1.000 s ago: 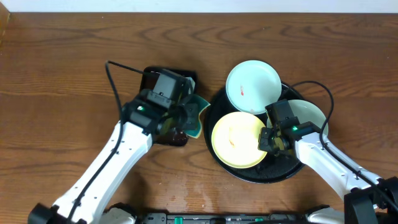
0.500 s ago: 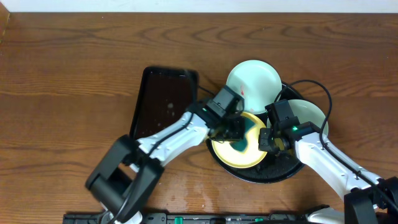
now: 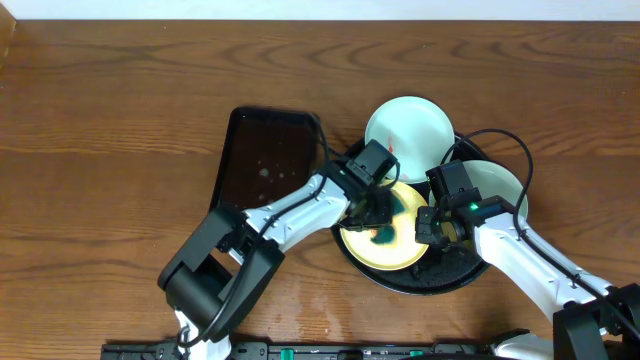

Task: Clean dirty plates on tray and stack at the side
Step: 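Scrub the yellow plate with the sponge while the right gripper holds its rim, then return the sponge to the black tray with the left gripper, then lift the yellow plate with the right gripper and carry it right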

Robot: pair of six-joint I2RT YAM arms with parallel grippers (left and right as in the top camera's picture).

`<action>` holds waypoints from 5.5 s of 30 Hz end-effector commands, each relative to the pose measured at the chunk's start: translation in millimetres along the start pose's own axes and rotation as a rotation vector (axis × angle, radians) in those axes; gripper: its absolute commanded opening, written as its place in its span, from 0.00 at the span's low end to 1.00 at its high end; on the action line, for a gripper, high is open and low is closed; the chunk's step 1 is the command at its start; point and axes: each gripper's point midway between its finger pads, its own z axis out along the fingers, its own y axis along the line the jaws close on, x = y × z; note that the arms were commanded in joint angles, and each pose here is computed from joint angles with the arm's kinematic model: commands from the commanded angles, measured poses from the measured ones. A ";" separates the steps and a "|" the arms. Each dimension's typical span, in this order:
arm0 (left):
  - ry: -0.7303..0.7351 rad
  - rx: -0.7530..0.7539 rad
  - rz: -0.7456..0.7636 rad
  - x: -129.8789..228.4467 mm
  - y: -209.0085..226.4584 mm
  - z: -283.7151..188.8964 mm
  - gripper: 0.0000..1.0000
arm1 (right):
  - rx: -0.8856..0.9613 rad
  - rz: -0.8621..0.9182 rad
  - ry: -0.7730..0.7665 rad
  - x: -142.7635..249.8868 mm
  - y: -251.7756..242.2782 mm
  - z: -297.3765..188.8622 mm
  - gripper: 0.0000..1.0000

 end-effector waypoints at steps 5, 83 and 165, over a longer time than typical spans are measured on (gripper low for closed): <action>-0.135 -0.492 -0.100 -26.4 110.2 -21.9 0.08 | 0.033 -0.036 0.002 3.0 -3.5 1.2 0.01; 0.073 -0.178 -0.010 17.2 20.8 19.3 0.08 | 0.037 -0.036 0.009 4.7 -4.4 1.2 0.01; -0.560 -0.264 -0.058 -69.0 130.2 -265.2 0.84 | 0.517 -0.720 -0.921 -57.8 60.3 -215.5 0.01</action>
